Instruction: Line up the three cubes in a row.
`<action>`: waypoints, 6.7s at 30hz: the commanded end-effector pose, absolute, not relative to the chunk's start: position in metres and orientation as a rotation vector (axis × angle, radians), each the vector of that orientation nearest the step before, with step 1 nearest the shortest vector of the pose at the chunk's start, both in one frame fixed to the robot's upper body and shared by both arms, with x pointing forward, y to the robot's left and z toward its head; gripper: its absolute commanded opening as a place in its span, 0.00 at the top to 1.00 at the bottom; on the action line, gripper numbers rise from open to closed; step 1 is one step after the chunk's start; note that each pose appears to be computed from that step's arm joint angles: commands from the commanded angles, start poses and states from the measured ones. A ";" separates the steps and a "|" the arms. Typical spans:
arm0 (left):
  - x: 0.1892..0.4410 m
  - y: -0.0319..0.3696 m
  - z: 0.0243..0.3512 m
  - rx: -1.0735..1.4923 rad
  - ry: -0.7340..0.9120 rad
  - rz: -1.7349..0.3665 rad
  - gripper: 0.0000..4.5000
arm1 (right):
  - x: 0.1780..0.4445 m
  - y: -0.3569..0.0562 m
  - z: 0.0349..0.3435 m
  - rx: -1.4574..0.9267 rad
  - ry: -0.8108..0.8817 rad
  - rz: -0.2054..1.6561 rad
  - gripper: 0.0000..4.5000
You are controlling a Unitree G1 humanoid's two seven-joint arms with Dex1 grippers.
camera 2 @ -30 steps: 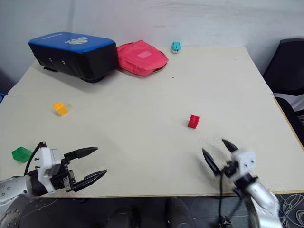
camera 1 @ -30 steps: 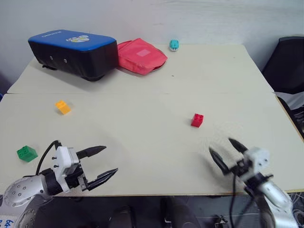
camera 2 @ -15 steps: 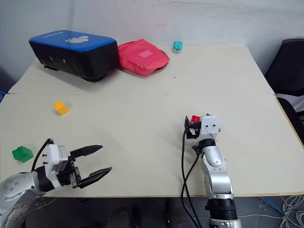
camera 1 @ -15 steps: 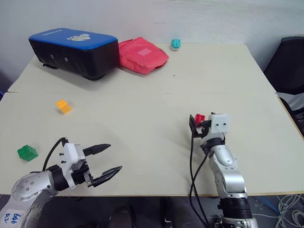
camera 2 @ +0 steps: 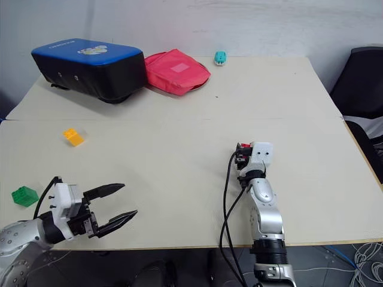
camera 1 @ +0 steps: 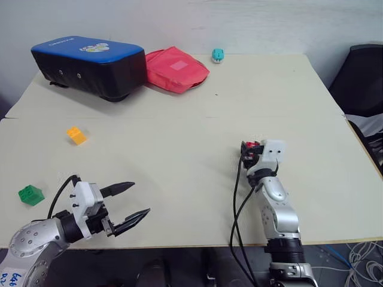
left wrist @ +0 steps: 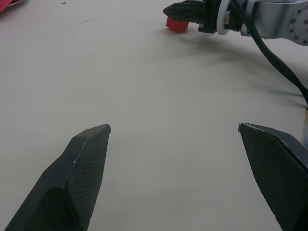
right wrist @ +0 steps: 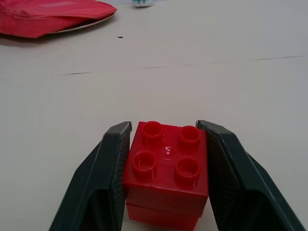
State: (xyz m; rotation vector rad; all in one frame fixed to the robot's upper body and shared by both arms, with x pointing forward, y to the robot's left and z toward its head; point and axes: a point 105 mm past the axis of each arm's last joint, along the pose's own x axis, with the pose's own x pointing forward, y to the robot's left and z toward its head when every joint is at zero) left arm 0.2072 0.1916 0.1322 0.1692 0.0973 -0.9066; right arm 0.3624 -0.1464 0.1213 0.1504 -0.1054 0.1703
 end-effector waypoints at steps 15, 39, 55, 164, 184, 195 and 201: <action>0.193 0.201 0.128 0.176 0.092 -0.829 0.00 | 0.300 -0.043 0.124 -0.346 -0.053 1.637 0.61; 0.190 0.210 0.130 0.190 0.106 -0.794 0.00 | 0.311 -0.034 0.133 -0.271 -0.248 1.639 0.16; 0.094 0.352 0.117 0.116 0.006 0.231 0.00 | 0.291 -0.132 0.163 -0.254 -0.394 1.358 0.01; 0.262 0.224 0.140 0.455 -0.013 -1.108 0.11 | 0.227 -0.156 0.151 -0.290 -0.354 1.283 0.00; 0.227 0.377 0.149 -0.024 -0.179 0.253 0.00 | 0.257 -0.125 0.183 -0.198 -0.471 1.156 0.00; 0.365 0.331 0.175 -0.315 -0.152 0.499 0.00 | 0.259 -0.111 0.191 -0.169 -0.479 1.180 0.00; 0.394 0.318 0.171 -0.300 -0.114 0.585 0.00 | 0.263 -0.106 0.193 -0.156 -0.495 1.169 0.00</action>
